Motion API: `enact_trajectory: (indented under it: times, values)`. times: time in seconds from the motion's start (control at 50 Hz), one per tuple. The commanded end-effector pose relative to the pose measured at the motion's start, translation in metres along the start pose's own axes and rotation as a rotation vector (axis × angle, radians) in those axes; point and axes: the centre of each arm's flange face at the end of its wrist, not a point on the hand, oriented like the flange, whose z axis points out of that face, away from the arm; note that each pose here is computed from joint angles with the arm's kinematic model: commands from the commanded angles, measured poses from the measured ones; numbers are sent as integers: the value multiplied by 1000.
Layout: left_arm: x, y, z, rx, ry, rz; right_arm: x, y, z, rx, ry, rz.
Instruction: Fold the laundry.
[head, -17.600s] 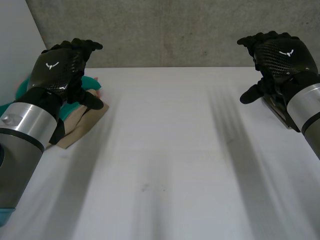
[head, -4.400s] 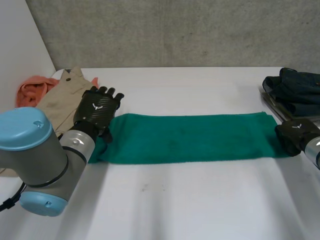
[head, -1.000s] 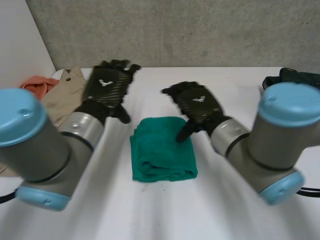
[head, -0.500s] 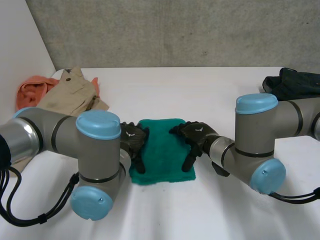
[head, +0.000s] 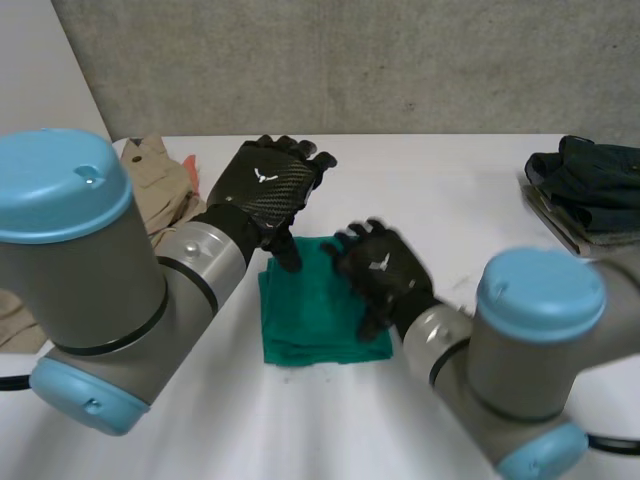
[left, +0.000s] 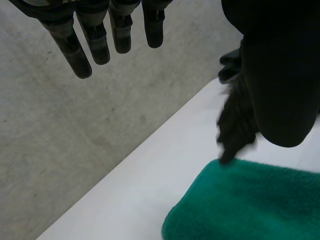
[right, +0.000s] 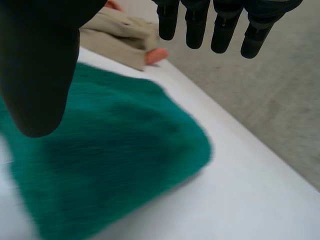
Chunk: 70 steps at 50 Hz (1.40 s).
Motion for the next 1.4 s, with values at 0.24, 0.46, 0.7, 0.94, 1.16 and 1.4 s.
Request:
enact_trajectory:
  times: [0.24,0.46,0.7,0.94,1.16,1.4]
  values:
    - [4,13,0,-15,40,-82,-32,47,31,30,-31,-153]
    - [4,13,0,-8,39,-80,-29,44,43,56,-11,-150]
    - [4,14,0,-13,38,-82,-28,43,56,63,-3,-149]
    - [4,14,0,-13,38,-82,-26,50,33,-39,-41,-123]
    - [4,15,0,-15,40,-82,-24,49,43,-20,-31,-105]
    - [3,16,0,-18,37,-84,-24,54,60,-9,-25,-113]
